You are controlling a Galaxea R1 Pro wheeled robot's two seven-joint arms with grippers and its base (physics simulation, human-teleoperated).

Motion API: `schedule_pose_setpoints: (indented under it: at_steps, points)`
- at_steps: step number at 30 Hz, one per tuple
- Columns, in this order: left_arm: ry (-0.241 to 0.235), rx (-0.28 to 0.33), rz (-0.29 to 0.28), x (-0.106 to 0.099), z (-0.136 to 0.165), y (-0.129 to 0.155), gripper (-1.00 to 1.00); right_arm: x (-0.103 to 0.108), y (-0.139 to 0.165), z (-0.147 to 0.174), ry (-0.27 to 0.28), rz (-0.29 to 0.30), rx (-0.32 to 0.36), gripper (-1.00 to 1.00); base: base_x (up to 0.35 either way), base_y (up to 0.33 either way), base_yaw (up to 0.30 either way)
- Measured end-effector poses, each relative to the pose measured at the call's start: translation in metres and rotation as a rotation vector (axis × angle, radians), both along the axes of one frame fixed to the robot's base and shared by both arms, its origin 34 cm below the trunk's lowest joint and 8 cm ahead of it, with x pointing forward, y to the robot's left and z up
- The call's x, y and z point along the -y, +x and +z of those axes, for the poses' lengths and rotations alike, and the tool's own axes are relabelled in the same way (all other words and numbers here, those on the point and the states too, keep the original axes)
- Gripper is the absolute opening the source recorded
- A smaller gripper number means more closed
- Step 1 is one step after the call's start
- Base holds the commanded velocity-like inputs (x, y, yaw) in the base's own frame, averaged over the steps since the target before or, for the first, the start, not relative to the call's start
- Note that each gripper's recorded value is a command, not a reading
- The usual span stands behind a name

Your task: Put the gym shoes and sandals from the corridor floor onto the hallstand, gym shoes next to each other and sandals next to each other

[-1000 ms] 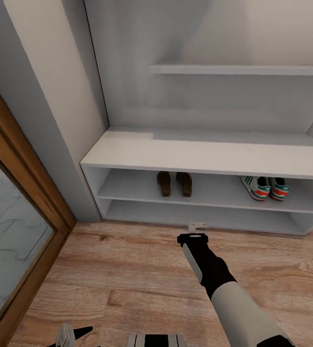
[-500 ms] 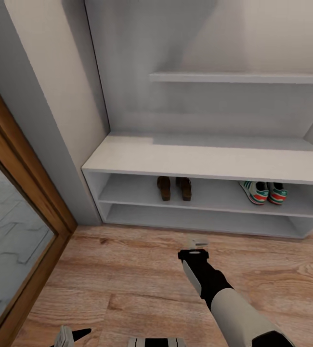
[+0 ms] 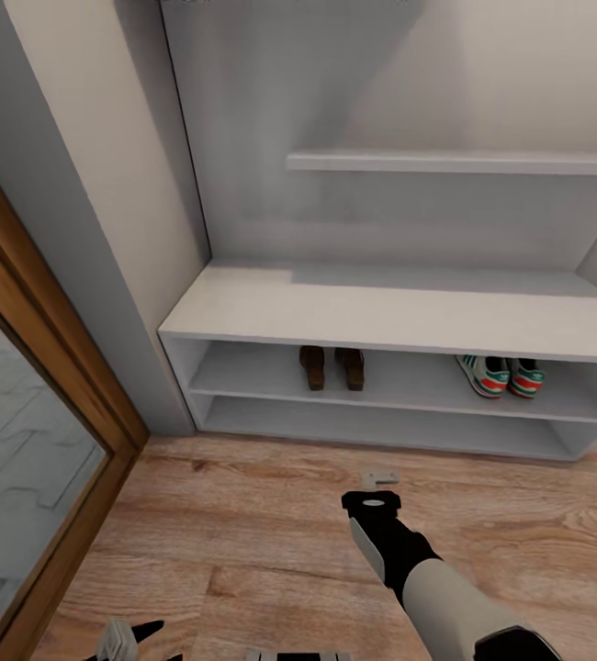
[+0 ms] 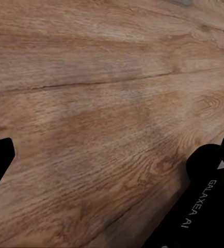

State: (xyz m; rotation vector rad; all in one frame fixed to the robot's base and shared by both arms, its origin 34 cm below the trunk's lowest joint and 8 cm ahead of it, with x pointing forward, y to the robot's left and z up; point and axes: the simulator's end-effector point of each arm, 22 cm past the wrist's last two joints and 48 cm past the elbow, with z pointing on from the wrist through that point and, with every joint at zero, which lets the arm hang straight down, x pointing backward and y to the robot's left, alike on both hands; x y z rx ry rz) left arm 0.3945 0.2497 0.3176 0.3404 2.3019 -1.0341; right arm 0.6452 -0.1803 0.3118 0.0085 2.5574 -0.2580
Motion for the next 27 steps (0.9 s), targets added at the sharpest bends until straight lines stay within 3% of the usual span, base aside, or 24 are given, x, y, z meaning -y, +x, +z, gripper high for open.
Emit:
schedule_pose_setpoints:
  at_steps: [4,9,10,14,16,18,21,27]
  points:
    - [0.024,0.003,0.018,-0.005,0.006,0.006,1.00,0.002,-0.004,0.002,-0.003,-0.003,0.010,1.00,0.000,0.000,0.000]
    - [0.084,0.024,0.054,-0.016,0.009,0.016,1.00,0.010,-0.025,-0.007,-0.026,0.002,0.035,1.00,0.000,0.000,0.000]
    - [0.113,0.028,0.075,-0.022,0.007,0.020,1.00,0.013,-0.031,-0.009,-0.039,0.013,0.042,1.00,0.000,0.000,0.000]
    - [0.174,0.025,0.122,-0.035,0.006,0.026,1.00,0.044,-0.047,-0.012,-0.088,0.023,0.051,1.00,0.000,0.000,0.000]
    - [0.233,0.001,0.175,-0.049,-0.002,0.023,1.00,0.077,-0.072,-0.020,-0.124,0.020,0.056,1.00,0.000,0.000,0.000]
    - [0.256,-0.009,0.198,-0.054,-0.003,0.022,1.00,0.086,-0.082,-0.021,-0.127,0.033,0.056,1.00,0.000,0.000,0.000]
    - [0.329,-0.014,0.257,-0.070,-0.008,0.021,1.00,0.096,-0.119,-0.035,-0.057,0.094,0.034,1.00,0.000,0.000,0.000]
    - [0.423,-0.028,0.336,-0.090,-0.010,0.013,1.00,0.095,-0.160,-0.041,0.084,0.210,-0.018,1.00,0.000,0.000,0.000]
